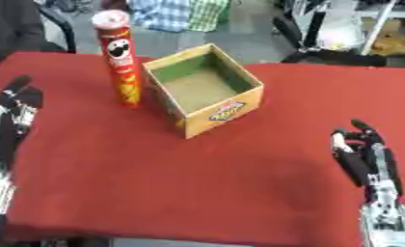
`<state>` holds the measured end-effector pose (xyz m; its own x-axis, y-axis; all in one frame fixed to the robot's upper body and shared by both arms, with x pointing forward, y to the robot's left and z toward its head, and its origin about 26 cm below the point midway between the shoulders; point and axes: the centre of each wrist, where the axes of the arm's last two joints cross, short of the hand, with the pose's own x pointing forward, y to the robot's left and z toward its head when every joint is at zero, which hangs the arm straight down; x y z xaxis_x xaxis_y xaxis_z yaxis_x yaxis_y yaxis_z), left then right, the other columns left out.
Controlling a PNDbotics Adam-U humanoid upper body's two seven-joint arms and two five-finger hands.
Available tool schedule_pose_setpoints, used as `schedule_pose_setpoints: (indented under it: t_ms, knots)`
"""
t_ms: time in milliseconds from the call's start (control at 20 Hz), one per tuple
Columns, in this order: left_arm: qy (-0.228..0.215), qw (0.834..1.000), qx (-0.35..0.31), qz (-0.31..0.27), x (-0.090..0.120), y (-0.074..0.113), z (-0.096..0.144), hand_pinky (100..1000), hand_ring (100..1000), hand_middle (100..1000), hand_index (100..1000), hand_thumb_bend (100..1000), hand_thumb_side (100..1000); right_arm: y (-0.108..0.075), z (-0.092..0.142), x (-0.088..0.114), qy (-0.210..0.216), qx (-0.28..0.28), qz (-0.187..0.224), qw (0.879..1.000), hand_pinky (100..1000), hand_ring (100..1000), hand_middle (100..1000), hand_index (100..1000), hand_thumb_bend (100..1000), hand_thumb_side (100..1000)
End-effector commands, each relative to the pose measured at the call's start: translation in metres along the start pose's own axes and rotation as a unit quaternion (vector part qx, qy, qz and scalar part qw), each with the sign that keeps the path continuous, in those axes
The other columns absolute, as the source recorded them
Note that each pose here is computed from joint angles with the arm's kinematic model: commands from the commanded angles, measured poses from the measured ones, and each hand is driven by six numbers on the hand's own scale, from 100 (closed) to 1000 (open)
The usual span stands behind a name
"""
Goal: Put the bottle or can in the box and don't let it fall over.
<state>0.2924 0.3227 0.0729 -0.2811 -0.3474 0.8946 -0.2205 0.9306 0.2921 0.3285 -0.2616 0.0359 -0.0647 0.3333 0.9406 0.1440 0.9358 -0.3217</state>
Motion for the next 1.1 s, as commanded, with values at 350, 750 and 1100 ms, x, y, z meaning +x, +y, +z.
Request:
schedule_pose_setpoints:
  t_ms: [350, 750, 1100]
  knots:
    - [-0.011, 1.0, 0.009, -0.01, 0.006, 0.006, -0.004, 854, 964, 935, 936, 529, 683, -0.007, -0.004, 0.008, -0.014, -0.008, 0.004, 1.0, 687, 615, 640, 903, 100, 497]
    - [0.029, 0.994, 0.039, -0.093, 0.003, 0.016, -0.014, 839, 937, 914, 934, 780, 506, -0.007, -0.003, 0.007, -0.013, -0.006, 0.004, 1.0, 687, 615, 639, 903, 100, 498]
    - [0.06, 0.984, 0.054, -0.161, -0.007, 0.011, -0.043, 828, 920, 906, 941, 934, 538, -0.006, -0.003, 0.006, -0.012, -0.003, 0.005, 1.0, 687, 615, 639, 903, 100, 497]
